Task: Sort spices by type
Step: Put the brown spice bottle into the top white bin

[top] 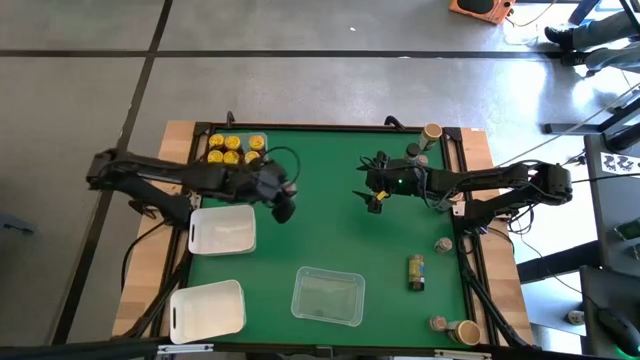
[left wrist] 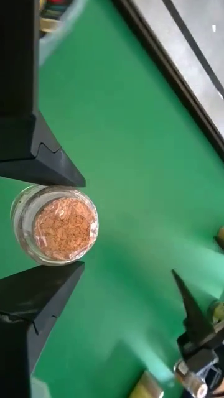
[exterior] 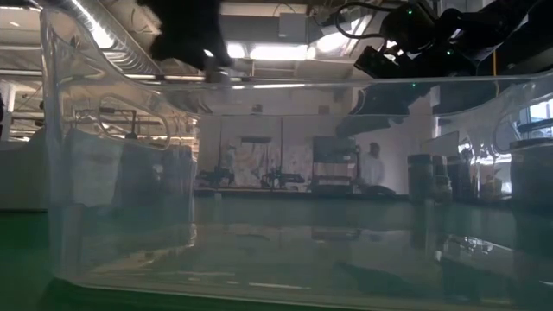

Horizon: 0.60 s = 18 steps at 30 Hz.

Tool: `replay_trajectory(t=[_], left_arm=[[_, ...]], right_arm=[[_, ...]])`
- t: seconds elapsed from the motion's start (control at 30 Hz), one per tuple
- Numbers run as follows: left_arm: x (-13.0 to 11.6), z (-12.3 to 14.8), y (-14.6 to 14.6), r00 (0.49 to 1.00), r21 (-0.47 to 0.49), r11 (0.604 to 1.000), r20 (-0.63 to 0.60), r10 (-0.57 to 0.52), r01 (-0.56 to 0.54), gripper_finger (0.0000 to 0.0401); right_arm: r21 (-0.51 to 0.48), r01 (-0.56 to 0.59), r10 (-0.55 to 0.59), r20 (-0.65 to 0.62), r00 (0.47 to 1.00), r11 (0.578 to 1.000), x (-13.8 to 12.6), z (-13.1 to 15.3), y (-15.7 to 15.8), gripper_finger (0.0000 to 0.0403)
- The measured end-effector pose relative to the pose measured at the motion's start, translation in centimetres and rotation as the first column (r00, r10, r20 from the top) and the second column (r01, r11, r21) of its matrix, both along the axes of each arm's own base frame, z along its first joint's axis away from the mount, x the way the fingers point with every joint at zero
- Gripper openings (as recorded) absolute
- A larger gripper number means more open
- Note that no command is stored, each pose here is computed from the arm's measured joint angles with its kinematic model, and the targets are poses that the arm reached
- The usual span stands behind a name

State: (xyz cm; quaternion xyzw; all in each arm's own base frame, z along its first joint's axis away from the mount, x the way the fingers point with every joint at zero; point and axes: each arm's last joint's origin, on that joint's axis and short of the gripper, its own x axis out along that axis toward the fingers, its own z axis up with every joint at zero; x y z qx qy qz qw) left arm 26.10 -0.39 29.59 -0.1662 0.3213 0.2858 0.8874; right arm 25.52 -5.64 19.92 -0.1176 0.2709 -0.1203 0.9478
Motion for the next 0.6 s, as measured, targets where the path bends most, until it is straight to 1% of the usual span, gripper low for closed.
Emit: replay_trajectory(t=[0.13, 0.23, 0.37, 0.6], left_arm=[[-3.0, -0.1, -1.7, 1.000, -0.019, 1.000, 0.009, 0.017, -0.017, 0.0185], [-5.2, -0.1, -3.0, 1.000, -0.063, 0.998, 0.011, 0.007, -0.006, 0.0185], [-8.0, -0.5, -4.3, 1.000, -0.119, 0.993, -0.017, -0.008, 0.006, 0.0186], [-11.2, -0.6, -5.6, 0.996, -0.146, 0.989, -0.084, -0.011, -0.002, 0.0186]], right_arm=[[0.014, 0.008, -0.008, 0.007, 1.000, 1.000, 0.0, 0.0, 0.0, 0.0342], [0.026, 0.016, -0.017, 0.015, 1.000, 1.000, 0.0, 0.1, 0.0, 0.0342], [0.027, 0.018, -0.019, 0.028, 0.999, 0.999, 0.1, 0.2, 0.0, 0.0342], [0.039, 0.027, -0.029, 0.057, 0.998, 0.999, 0.2, 0.4, 0.0, 0.0342]])
